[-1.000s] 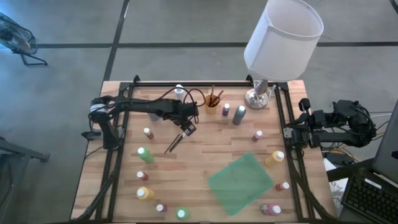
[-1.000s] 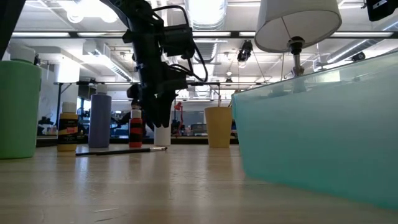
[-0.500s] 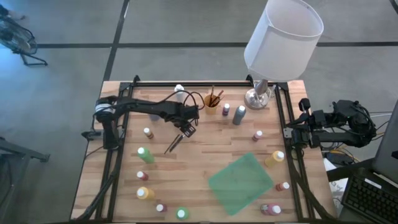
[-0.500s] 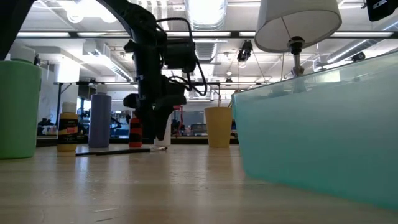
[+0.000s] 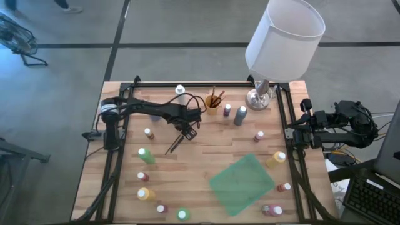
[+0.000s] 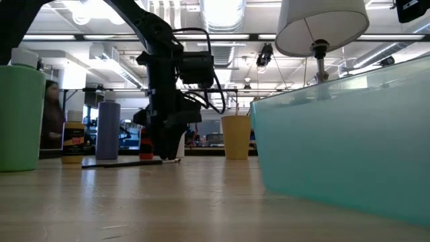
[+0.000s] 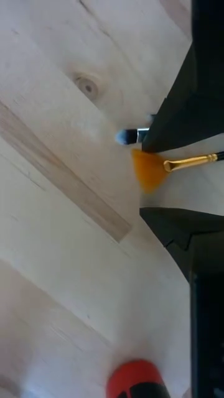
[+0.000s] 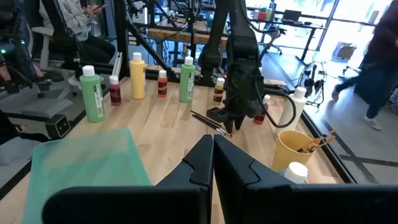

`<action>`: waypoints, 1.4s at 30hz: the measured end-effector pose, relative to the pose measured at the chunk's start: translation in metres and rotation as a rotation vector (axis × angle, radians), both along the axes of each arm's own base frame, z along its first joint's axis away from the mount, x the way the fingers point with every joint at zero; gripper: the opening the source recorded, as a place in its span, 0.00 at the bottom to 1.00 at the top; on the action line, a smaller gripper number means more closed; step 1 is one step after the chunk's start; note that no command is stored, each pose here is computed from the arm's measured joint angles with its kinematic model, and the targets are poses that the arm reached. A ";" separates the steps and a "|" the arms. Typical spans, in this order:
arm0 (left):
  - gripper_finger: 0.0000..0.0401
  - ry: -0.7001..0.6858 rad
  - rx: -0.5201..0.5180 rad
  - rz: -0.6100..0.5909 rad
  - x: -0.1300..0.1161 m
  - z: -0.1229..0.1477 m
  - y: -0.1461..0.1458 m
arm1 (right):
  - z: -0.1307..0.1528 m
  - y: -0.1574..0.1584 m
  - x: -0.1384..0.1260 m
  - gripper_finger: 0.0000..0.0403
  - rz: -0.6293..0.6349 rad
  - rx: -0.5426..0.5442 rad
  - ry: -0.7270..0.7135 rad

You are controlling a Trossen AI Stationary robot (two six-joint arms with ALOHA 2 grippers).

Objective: Pick & Place Paint Supplies
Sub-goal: Put the gold paintbrush into the yellow cup

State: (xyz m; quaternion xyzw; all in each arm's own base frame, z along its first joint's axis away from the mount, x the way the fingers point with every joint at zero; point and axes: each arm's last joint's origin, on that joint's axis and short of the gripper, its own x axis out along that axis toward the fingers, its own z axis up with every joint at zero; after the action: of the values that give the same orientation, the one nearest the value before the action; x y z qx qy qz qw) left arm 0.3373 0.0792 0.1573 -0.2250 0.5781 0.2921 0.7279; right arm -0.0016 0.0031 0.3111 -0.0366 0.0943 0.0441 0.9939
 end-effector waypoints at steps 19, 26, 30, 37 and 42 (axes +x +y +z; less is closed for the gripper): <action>0.16 -0.016 -0.001 -0.016 0.000 -0.004 -0.001 | 0.000 0.000 0.000 0.02 0.000 0.000 0.000; 0.02 -0.014 0.012 -0.030 0.000 -0.004 0.000 | 0.000 0.000 0.000 0.02 0.000 0.000 0.000; 0.02 -0.014 0.012 -0.030 0.000 -0.004 0.000 | 0.000 0.000 0.000 0.02 0.000 0.000 0.000; 0.01 -0.014 0.014 -0.049 0.000 -0.002 0.000 | 0.000 0.000 0.000 0.02 0.000 0.000 0.000; 0.01 -0.009 0.012 -0.070 -0.005 0.005 -0.001 | 0.000 0.000 0.000 0.02 0.000 0.000 0.000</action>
State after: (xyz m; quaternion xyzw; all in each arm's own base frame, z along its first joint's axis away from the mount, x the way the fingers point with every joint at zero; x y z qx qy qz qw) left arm 0.3323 0.0783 0.1626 -0.2016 0.5805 0.2692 0.7416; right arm -0.0016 0.0031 0.3111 -0.0366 0.0943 0.0441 0.9939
